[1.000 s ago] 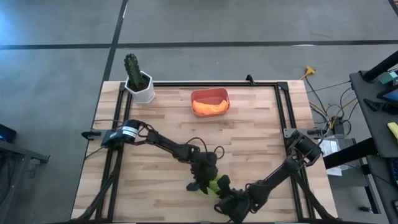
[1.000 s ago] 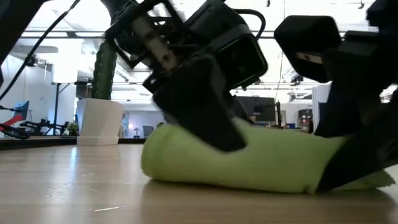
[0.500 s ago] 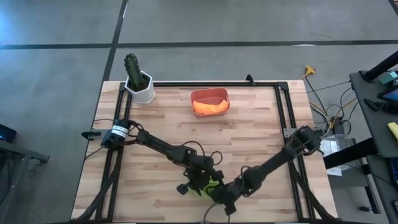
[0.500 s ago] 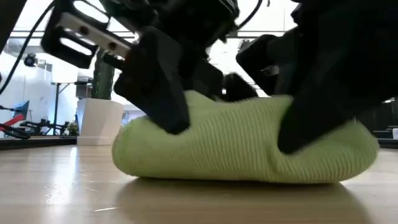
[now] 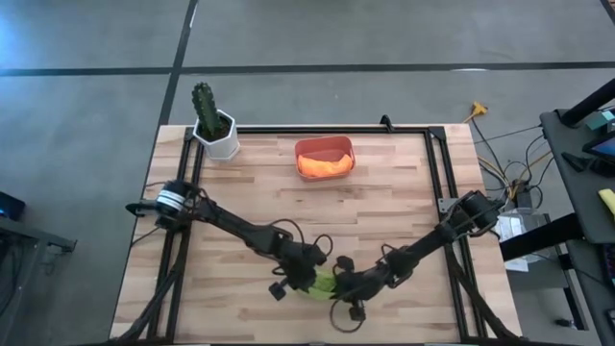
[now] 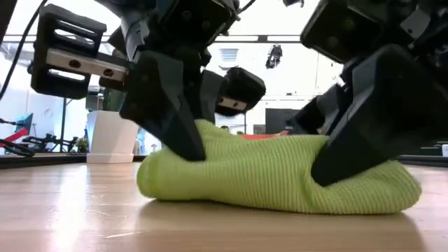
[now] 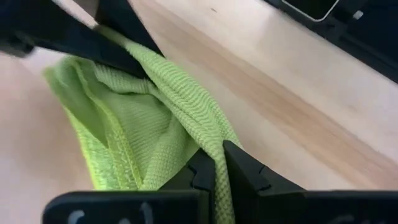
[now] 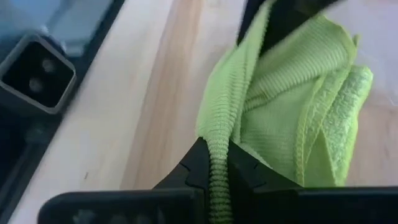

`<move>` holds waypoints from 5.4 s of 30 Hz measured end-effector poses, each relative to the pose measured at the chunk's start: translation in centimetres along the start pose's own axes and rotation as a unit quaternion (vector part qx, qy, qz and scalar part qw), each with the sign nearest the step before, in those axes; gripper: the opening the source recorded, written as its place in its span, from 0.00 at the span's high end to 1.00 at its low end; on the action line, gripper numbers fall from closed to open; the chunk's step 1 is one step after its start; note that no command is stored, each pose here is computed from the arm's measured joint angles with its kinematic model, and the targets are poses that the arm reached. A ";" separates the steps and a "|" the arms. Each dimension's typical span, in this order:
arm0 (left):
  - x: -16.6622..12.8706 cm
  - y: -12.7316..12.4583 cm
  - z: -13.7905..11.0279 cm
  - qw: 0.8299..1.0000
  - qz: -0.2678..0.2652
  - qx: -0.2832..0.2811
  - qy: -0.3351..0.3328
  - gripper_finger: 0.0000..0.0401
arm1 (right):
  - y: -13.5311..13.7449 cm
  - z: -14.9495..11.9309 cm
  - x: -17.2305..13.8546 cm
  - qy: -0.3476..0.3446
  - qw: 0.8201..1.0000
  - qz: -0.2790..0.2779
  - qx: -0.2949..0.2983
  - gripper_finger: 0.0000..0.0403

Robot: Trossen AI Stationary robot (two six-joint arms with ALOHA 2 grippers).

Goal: Roll microfiber towels into tight, uniform cylinder then place into a basket
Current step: Roll the green microfiber cloth

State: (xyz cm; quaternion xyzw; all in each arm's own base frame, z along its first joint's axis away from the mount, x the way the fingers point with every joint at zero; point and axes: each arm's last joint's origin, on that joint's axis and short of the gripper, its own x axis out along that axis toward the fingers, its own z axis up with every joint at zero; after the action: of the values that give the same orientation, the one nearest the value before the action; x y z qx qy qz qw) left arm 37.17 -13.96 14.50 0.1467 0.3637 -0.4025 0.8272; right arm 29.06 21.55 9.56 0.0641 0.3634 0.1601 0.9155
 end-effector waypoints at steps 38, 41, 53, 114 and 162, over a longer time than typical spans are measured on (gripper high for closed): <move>1.3 -5.3 4.4 0.961 0.202 0.185 -0.042 0.98 | -1.8 -3.6 -1.7 -0.096 0.979 0.014 0.176 0.96; 1.3 -4.2 4.1 0.959 0.216 0.176 -0.045 0.98 | -1.8 -3.6 -1.7 -0.095 0.980 0.013 0.177 0.96; 4.0 -1.8 1.7 0.946 0.287 0.149 0.009 0.98 | -1.9 -3.7 -1.7 -0.093 0.980 0.011 0.178 0.96; 6.5 2.5 -2.0 0.977 0.179 0.116 -0.014 0.99 | -1.2 -2.2 -4.5 -0.023 0.994 0.005 0.110 0.60; 5.5 2.6 -0.5 0.978 0.202 0.038 -0.045 0.98 | -3.4 1.1 -2.1 0.123 0.922 -0.020 0.366 0.27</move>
State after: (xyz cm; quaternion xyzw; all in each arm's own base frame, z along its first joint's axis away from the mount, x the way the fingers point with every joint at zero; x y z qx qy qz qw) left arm 41.20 -15.19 10.08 0.2302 0.2738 -0.2465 0.9007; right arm 29.23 17.65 10.92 0.3675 0.5079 0.0037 0.7791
